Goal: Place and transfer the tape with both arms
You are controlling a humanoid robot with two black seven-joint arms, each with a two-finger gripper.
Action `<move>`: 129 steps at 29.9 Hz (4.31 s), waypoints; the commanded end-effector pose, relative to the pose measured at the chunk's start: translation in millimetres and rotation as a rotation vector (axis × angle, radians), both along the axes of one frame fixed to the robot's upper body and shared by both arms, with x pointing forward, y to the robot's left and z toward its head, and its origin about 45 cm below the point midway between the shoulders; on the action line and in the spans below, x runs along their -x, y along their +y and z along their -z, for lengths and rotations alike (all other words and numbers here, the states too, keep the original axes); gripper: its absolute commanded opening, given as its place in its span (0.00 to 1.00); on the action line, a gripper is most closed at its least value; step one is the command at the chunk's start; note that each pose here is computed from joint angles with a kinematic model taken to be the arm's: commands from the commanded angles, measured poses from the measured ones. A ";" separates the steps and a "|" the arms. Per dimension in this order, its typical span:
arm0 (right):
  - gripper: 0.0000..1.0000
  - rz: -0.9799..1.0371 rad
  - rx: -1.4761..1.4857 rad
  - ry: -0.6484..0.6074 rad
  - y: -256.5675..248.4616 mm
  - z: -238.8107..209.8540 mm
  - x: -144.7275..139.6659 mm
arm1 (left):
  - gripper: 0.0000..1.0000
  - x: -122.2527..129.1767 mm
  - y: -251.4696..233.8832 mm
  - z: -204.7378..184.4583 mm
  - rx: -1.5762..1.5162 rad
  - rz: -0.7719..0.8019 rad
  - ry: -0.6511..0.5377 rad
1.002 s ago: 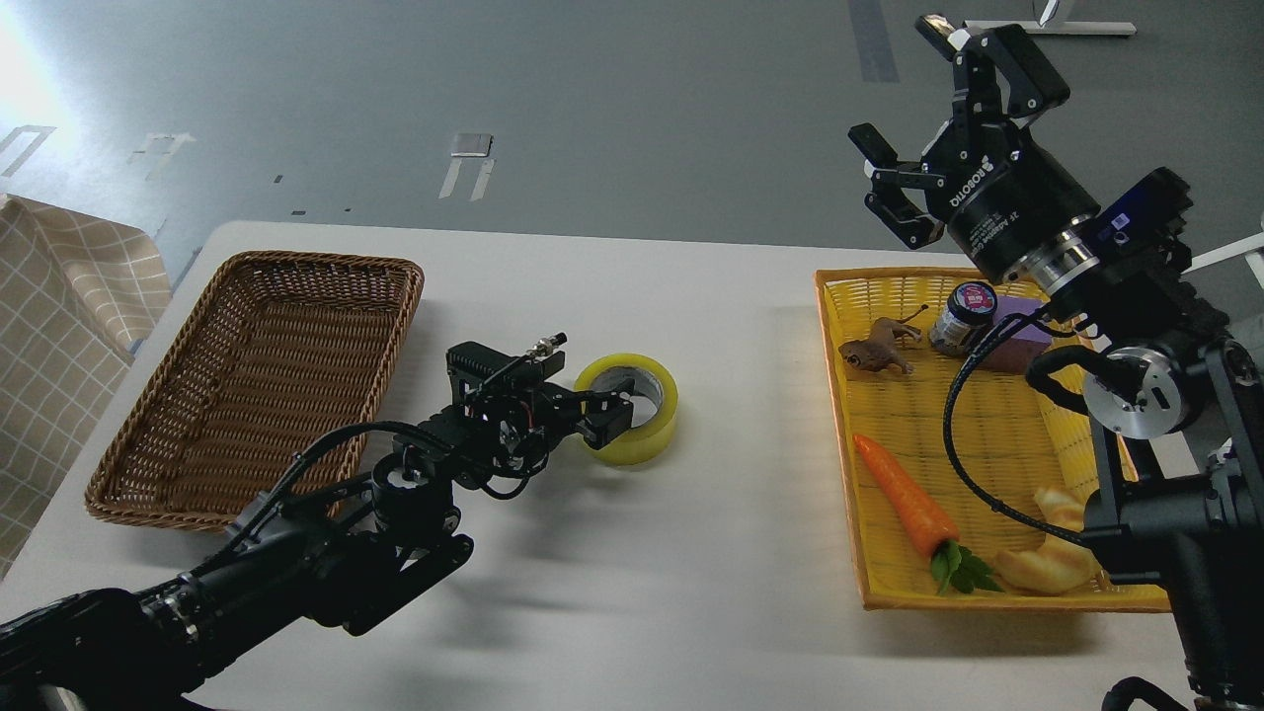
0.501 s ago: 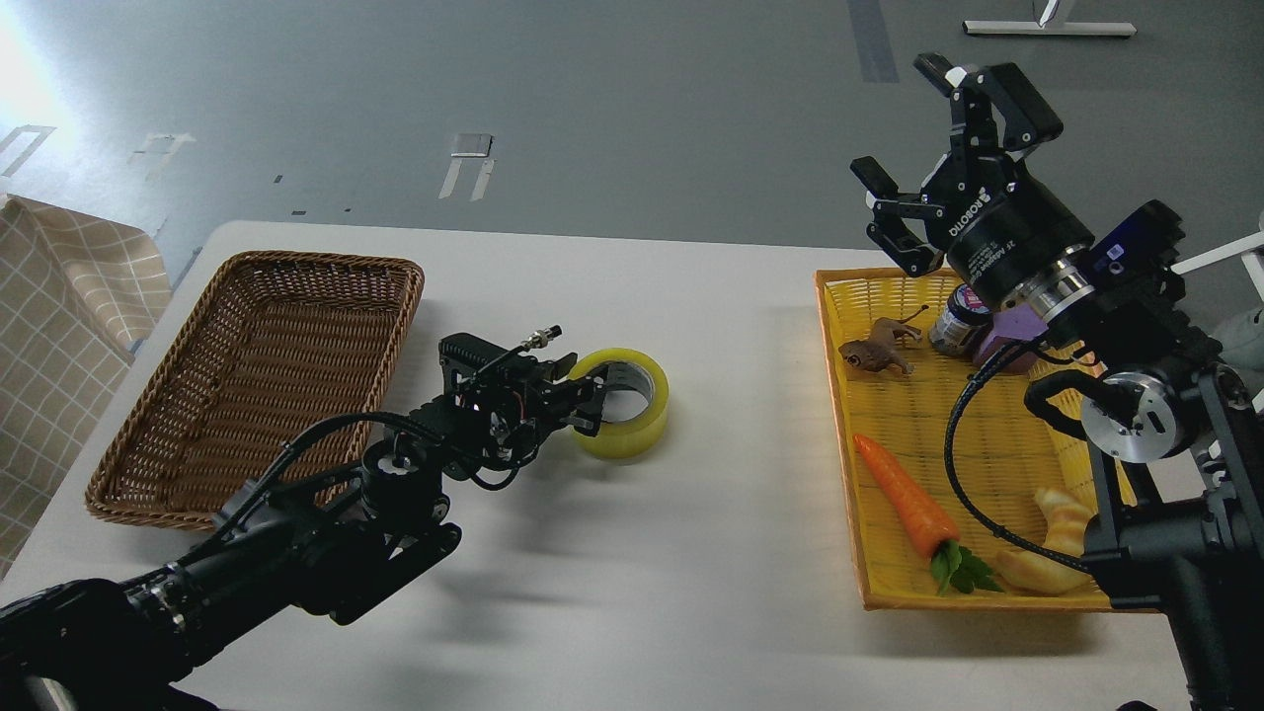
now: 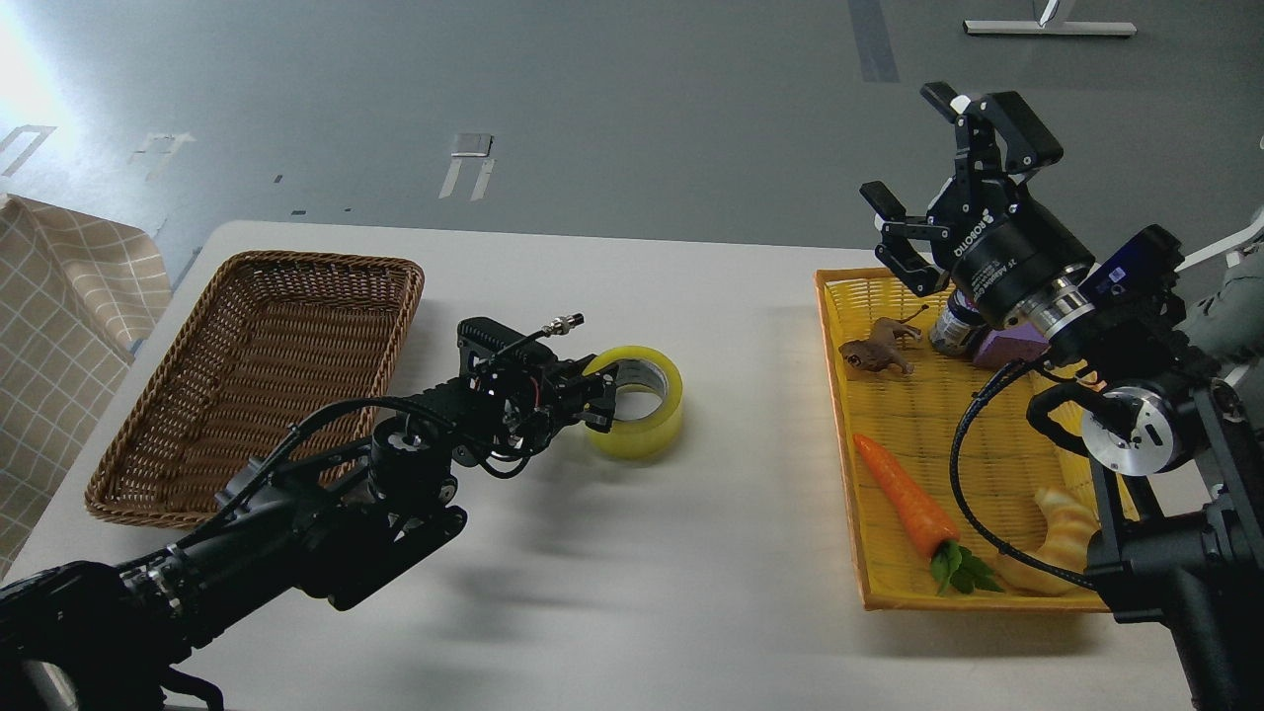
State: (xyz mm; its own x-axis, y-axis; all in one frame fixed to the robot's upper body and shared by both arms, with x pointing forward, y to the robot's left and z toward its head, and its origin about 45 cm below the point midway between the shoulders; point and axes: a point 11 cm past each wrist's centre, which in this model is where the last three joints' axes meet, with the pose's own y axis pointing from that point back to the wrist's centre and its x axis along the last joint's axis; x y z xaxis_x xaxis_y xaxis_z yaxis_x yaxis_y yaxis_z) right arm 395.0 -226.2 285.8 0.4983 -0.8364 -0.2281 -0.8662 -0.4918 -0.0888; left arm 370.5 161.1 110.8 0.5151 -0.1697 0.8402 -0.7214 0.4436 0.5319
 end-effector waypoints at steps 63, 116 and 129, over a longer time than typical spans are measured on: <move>1.00 0.019 0.005 0.023 -5.4 7.0 0.0 | 0.00 47.9 328.3 -71.2 -0.148 -0.496 -0.050; 1.00 0.013 0.034 0.034 -4.9 7.2 6.3 | 0.98 -32.8 218.1 -131.9 0.740 -0.395 -0.229; 1.00 0.008 0.077 -0.034 0.4 -14.7 -2.8 | 0.98 -97.6 93.5 -239.1 1.301 -0.250 -0.071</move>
State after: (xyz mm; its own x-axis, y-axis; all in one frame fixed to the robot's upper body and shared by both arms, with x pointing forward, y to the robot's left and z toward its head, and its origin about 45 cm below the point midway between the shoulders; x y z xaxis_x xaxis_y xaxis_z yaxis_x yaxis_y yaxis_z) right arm 395.3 -228.0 292.8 0.4907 -0.8574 -0.1551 -0.8711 -0.4869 -0.0645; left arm 461.6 282.9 329.2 0.3029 0.8636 0.4029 -0.9001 0.3982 -0.1767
